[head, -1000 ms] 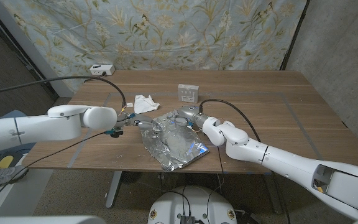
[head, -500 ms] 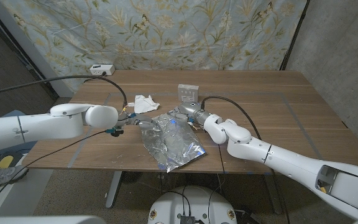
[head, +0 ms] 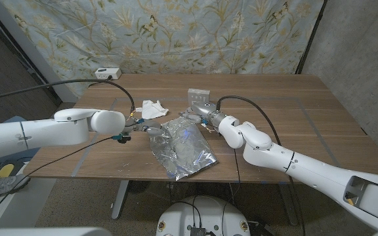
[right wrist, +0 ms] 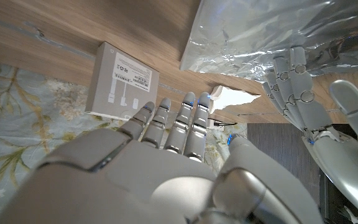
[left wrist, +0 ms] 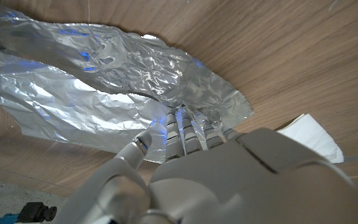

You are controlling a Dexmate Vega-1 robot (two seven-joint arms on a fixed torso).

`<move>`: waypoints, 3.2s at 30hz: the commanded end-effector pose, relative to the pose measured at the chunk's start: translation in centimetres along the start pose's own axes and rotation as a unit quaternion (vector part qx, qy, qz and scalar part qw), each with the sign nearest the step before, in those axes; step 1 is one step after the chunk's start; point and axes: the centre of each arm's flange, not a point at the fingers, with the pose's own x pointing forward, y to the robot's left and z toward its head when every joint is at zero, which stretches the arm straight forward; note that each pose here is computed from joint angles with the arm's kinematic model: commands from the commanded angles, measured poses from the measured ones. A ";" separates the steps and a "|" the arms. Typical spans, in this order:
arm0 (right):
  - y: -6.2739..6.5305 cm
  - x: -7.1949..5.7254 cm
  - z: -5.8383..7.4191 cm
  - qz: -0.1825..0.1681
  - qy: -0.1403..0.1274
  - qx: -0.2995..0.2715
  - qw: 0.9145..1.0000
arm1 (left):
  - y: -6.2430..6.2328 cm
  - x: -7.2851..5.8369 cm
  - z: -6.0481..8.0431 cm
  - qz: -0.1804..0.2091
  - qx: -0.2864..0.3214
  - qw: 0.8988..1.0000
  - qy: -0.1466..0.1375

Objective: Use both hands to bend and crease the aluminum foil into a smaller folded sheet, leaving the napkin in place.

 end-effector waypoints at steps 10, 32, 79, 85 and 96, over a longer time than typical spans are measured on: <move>-2.3 -2.2 2.2 0.037 0.033 0.020 0.999 | 0.2 0.3 -0.3 0.006 0.001 1.000 -0.006; -1.4 -4.1 3.4 0.067 0.046 0.022 0.996 | 0.4 0.7 -0.8 0.009 -0.008 1.000 -0.017; 3.5 -4.5 3.4 0.085 0.061 -0.004 0.994 | 0.2 0.3 -1.2 0.023 -0.014 0.999 -0.020; 4.1 -4.3 3.2 0.089 0.065 0.007 0.994 | 0.2 0.3 -1.3 0.022 -0.016 0.999 -0.020; 4.8 -4.0 3.3 0.093 0.068 0.026 0.993 | 0.1 0.2 -1.5 0.022 -0.017 0.999 -0.025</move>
